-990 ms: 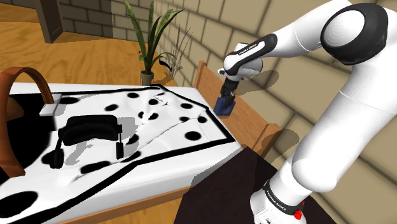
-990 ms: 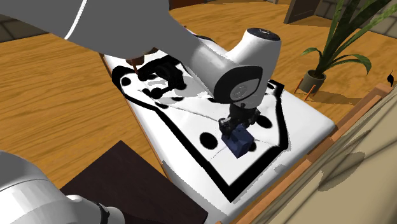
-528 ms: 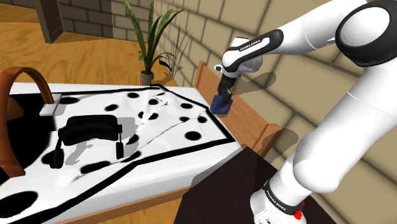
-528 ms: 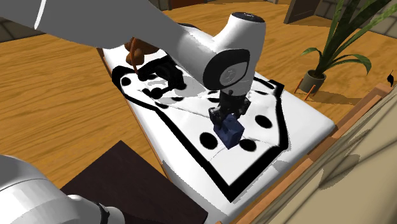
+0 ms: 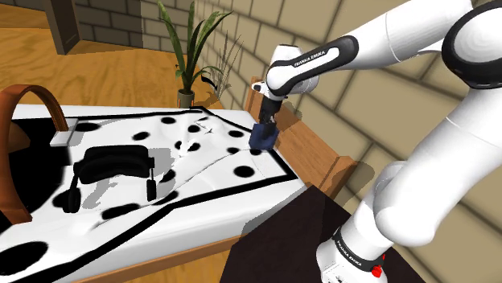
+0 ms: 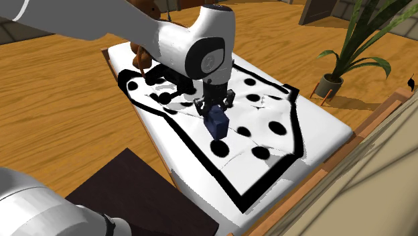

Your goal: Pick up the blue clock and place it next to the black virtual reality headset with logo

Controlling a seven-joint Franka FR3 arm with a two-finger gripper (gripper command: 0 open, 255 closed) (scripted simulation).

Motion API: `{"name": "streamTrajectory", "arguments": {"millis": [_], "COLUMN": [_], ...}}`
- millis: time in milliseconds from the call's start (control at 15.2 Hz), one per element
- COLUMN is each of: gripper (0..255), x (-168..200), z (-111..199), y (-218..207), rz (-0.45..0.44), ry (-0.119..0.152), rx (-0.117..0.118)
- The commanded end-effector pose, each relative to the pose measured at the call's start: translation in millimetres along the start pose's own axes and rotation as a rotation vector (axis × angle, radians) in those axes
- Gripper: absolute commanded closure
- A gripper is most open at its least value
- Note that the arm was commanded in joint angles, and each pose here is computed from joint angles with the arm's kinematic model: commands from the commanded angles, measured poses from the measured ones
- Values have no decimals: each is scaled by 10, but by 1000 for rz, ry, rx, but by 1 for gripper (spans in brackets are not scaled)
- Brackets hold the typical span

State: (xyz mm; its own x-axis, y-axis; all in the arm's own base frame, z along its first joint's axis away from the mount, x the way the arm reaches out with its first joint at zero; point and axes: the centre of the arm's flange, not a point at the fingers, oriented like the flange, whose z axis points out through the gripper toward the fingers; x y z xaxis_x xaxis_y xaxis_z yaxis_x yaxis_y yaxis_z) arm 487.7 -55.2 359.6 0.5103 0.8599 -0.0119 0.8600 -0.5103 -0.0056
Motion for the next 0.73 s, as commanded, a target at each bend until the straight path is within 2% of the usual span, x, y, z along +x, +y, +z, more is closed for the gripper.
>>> {"name": "streamTrajectory", "arguments": {"millis": [0,660], "gripper": [255,255], "x": [241,1406], "z": [5,-10], "y": [-134,-753], "rz": [2,2], "ry": [0,0], "rx": [0,0]}}
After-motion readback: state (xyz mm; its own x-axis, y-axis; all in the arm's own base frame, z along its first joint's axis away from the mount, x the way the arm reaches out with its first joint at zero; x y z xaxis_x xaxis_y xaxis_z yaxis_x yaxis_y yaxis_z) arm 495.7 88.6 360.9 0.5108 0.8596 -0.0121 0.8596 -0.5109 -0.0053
